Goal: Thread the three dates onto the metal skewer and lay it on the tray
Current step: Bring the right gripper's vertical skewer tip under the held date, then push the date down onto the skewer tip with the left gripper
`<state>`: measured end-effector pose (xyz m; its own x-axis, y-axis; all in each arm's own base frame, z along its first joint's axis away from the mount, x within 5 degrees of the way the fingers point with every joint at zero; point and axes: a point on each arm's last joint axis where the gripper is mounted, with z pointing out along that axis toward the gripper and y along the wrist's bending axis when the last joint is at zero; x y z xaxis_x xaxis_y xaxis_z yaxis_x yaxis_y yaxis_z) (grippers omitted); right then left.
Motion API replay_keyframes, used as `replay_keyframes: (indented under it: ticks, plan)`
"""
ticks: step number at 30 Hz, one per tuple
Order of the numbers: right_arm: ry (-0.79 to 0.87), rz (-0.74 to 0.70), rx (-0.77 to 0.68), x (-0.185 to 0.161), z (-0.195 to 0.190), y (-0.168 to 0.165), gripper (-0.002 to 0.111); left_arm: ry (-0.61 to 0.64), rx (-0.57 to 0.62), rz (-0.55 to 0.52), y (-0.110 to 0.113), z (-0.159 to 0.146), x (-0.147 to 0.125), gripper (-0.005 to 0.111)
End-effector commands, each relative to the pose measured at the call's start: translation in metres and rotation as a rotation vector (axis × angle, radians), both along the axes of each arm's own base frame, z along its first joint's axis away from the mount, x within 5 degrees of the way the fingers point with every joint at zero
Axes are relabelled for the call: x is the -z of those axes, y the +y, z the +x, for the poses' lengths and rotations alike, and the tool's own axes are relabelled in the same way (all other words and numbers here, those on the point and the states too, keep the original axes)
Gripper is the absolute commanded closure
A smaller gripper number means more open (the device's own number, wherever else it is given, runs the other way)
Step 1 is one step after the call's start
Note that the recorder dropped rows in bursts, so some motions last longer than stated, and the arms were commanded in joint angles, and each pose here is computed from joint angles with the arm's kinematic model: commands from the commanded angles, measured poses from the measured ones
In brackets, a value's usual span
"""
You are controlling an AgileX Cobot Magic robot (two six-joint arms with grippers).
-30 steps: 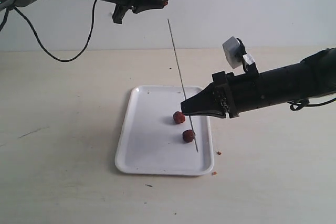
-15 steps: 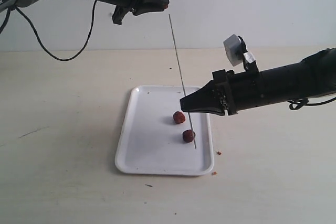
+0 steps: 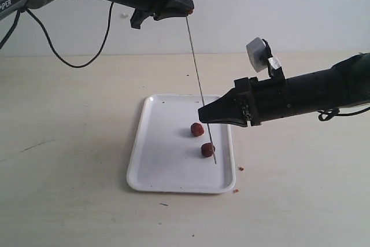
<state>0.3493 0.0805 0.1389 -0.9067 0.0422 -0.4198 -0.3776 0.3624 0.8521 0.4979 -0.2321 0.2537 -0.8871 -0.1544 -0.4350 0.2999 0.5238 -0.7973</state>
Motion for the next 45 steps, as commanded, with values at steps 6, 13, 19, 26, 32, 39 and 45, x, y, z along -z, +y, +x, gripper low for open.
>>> replay_keyframes:
  ticks: [6, 13, 19, 26, 32, 39, 45]
  plan:
    - [-0.027, 0.021, 0.002, -0.003, 0.001, 0.001, 0.108, 0.001, 0.041, 0.012, -0.004, -0.005, -0.001, 0.086]
    - [-0.037, 0.032, 0.017, -0.005, 0.003, 0.001, 0.108, 0.019, 0.071, 0.018, -0.005, -0.008, -0.001, 0.086]
    - [-0.038, 0.077, 0.08, -0.009, 0.008, 0.0, 0.108, 0.015, 0.095, 0.048, -0.011, -0.012, 0.002, 0.087]
    - [-0.004, 0.141, 0.167, -0.01, 0.015, -0.001, 0.108, -0.006, 0.107, 0.045, -0.023, -0.016, 0.001, 0.087]
    - [0.001, 0.146, 0.171, -0.006, 0.024, -0.001, 0.108, -0.026, 0.149, 0.054, -0.032, -0.022, 0.001, 0.087]
    - [-0.023, 0.179, 0.183, -0.029, 0.045, -0.001, 0.108, -0.028, 0.173, 0.057, -0.042, -0.028, 0.001, 0.087]
    - [-0.053, 0.162, 0.211, -0.038, 0.057, -0.003, 0.108, -0.028, 0.183, 0.064, -0.042, -0.029, 0.002, 0.087]
